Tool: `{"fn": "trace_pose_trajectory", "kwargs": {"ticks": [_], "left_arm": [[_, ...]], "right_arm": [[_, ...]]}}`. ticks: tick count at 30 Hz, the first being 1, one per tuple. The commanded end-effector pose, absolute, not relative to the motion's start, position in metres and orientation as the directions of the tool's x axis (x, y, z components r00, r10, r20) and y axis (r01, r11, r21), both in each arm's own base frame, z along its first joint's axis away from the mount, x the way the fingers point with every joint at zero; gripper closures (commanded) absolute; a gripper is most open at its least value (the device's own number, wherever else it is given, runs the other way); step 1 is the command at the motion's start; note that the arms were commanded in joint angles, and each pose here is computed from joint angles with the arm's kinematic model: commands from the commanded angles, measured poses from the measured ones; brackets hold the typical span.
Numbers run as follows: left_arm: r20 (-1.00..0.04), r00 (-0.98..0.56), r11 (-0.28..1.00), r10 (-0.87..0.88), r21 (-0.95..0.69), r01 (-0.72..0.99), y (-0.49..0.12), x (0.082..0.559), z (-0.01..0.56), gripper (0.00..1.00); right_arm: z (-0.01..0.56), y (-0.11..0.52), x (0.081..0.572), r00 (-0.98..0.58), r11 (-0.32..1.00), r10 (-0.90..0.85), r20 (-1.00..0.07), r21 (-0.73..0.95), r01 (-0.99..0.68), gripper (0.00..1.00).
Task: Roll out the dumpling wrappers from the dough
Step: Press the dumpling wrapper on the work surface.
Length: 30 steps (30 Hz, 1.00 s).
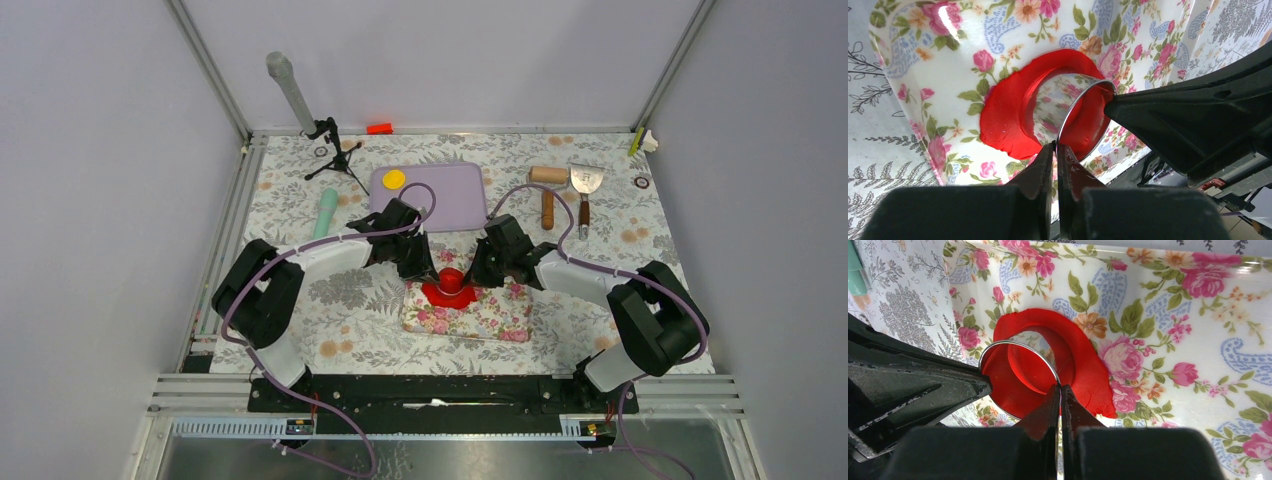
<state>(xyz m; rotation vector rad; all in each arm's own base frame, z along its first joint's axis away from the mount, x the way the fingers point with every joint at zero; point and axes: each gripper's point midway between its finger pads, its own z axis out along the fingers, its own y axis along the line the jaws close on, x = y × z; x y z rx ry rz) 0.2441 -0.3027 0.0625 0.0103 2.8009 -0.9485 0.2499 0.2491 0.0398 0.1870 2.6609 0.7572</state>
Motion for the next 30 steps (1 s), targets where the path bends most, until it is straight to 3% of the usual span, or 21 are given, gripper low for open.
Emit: {"fn": "trace_pose_trajectory", "kwargs": {"ticks": [1,30], "left_arm": [[-0.207,-0.977,0.803,-0.044,-0.589,0.089,-0.306,0.252,0.063,0.99],[-0.148,-0.987,0.926,-0.058,-0.378,0.002,-0.256,0.232,-0.002,1.0]], "right_arm": [[0.042,0.253,0.253,-0.923,0.854,0.207,-0.323,0.52,0.009,1.0],[0.035,0.249,0.247,-0.933,0.871,0.191,-0.304,0.491,0.019,1.0]]}}
